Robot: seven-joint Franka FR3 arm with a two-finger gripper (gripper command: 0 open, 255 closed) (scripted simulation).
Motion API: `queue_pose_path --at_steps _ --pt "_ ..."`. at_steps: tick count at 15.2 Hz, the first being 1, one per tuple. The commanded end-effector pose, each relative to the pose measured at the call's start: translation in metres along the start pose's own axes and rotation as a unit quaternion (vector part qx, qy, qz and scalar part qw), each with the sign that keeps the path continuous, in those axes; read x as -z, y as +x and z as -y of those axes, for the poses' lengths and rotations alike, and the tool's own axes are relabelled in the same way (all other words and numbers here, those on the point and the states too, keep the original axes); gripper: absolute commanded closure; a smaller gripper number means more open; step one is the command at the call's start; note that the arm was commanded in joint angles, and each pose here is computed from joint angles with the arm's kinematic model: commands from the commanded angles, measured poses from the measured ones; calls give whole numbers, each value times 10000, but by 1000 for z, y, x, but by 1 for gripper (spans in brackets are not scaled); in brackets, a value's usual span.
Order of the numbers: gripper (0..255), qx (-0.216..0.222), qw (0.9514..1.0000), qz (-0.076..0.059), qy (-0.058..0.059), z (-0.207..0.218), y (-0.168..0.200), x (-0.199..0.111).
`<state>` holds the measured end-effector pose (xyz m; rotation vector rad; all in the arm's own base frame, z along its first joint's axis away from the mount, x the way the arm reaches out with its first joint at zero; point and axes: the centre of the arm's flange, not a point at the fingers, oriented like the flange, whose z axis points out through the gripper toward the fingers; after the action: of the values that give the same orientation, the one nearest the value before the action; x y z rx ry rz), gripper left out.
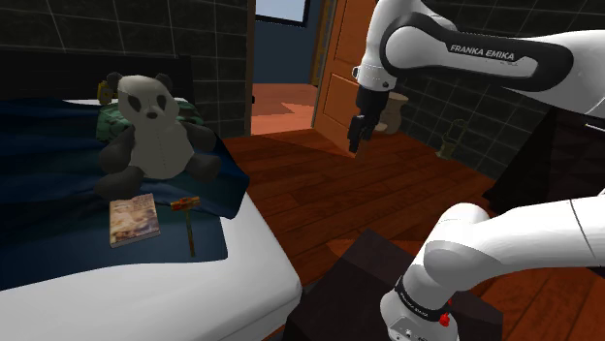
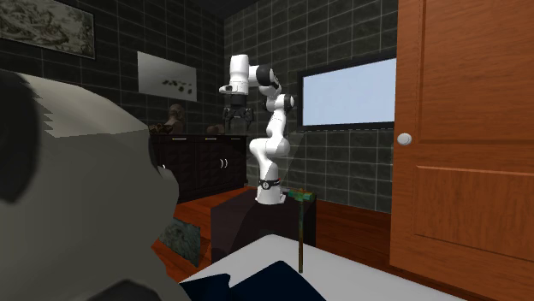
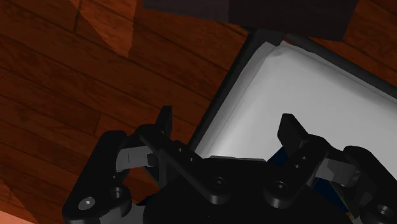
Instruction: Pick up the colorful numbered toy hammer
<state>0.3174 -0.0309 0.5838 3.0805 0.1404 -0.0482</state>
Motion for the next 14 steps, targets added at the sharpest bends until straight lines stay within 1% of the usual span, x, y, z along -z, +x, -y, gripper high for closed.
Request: queue_pose_path --at_steps 1,7,10,14 --pt "0 0 10000 0 0 0 0 0" --pt "0 616 9981 -18 26 34 66 -25" --pt "0 923 9957 -27 38 55 97 -37" --pt "0 1331 9911 -38 55 85 137 -54"
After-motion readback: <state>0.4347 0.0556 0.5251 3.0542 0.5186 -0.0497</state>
